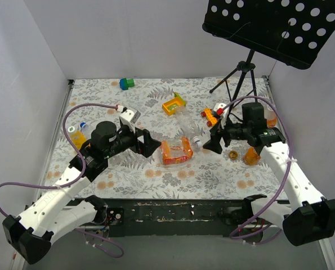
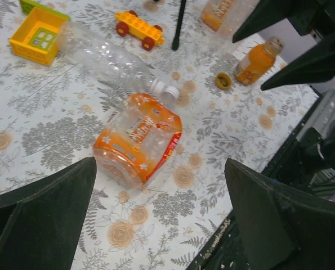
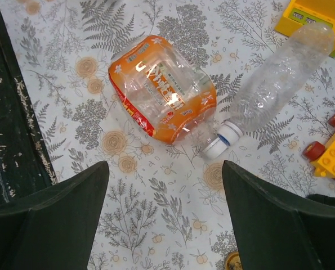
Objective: Unscrew the bottle caps
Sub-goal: Pick up the plastic bottle at the center of the board.
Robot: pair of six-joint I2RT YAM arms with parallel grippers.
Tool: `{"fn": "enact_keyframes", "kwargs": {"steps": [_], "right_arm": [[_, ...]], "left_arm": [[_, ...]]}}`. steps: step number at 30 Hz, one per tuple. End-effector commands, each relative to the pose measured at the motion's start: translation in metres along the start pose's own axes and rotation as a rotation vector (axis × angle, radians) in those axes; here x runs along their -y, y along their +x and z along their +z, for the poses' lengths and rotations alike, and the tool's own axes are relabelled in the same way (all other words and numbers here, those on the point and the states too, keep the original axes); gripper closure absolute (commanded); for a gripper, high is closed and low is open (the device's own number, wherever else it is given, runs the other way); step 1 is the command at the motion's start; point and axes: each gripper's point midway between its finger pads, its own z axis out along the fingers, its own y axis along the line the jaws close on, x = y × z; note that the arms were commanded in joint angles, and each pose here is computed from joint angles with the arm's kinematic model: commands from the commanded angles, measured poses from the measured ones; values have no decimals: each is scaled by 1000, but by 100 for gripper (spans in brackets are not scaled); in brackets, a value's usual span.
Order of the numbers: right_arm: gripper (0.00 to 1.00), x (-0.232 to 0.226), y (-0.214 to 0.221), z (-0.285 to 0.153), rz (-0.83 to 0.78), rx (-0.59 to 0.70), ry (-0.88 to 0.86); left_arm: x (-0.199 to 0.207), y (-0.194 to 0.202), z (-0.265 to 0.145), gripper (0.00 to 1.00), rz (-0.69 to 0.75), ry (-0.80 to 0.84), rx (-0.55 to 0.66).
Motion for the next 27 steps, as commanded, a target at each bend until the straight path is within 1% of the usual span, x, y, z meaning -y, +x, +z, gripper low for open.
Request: {"fn": "enact_keyframes", "kwargs": {"steps": [1, 4, 8, 11, 13, 20, 27], "right_arm": [[13, 33, -6, 16, -87, -117, 166], [12, 53, -2, 39, -60, -165, 261], [11, 83, 8, 75, 43, -225, 432], [8, 110, 14, 98, 101, -238, 587], [6, 121, 15, 109, 132, -233, 631], [4, 142, 24, 153, 219, -289, 622], [6, 149, 43, 177, 273, -353, 584]], "left_arm": [[-28, 4, 9, 2, 20, -59, -7], [-51, 22, 14, 2, 52, -151, -64], [-60, 47, 17, 2, 55, -171, -97], [-64, 56, 16, 2, 57, -178, -87], [-66, 56, 14, 2, 59, -186, -77], [-63, 60, 10, 2, 49, -175, -61], [-62, 59, 9, 2, 50, -169, -51]]}}
